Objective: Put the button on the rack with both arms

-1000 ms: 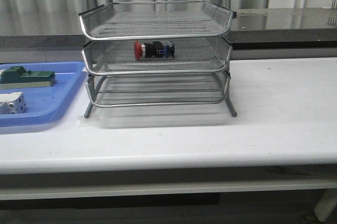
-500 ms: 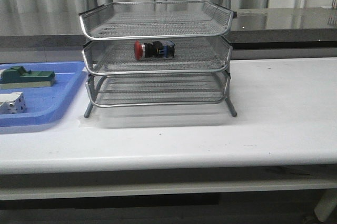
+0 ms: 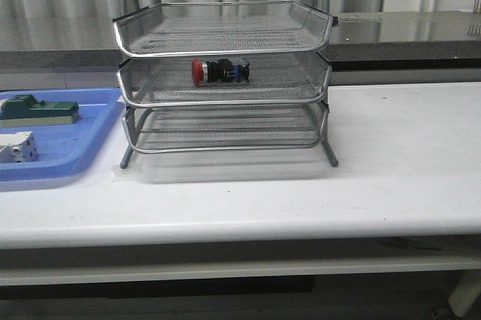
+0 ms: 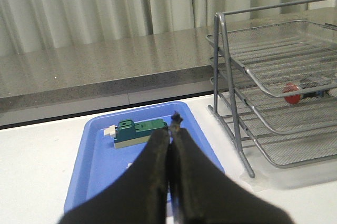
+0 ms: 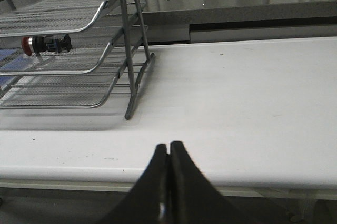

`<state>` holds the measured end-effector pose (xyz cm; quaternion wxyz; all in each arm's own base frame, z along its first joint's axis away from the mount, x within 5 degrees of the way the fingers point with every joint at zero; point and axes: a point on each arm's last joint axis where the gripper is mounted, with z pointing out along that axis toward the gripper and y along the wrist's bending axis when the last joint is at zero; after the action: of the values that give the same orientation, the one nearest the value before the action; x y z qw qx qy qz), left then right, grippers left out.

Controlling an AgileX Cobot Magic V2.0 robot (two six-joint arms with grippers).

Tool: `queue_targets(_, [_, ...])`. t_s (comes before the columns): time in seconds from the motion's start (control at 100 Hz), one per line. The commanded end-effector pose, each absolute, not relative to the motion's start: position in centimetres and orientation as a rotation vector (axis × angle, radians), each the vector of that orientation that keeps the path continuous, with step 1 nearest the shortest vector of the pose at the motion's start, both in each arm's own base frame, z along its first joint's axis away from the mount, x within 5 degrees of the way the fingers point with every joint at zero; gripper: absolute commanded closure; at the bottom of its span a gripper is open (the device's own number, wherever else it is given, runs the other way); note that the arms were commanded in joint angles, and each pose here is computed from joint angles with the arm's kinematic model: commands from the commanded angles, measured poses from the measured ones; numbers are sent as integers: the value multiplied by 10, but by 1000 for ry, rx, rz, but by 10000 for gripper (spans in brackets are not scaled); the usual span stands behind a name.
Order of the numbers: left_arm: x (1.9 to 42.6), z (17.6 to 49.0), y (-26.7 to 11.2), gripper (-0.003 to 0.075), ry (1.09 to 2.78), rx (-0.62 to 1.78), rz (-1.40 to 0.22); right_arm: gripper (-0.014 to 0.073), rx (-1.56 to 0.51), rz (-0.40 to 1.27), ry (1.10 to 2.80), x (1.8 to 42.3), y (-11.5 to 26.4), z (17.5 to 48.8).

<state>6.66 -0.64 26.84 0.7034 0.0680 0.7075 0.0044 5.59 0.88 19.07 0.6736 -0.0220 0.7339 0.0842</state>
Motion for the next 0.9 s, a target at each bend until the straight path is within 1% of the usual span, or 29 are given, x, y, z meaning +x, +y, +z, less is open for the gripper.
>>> queue_targets(0.0, [66, 285, -5, 741, 1475, 117, 2, 655, -47, 184, 1524, 54, 8, 206])
queue_targets(0.69, [66, 285, -5, 741, 1475, 117, 2, 655, -47, 184, 1525, 54, 8, 206])
queue_targets(0.89, [69, 266, -5, 741, 1528, 134, 17, 655, -47, 184, 1525, 54, 8, 206])
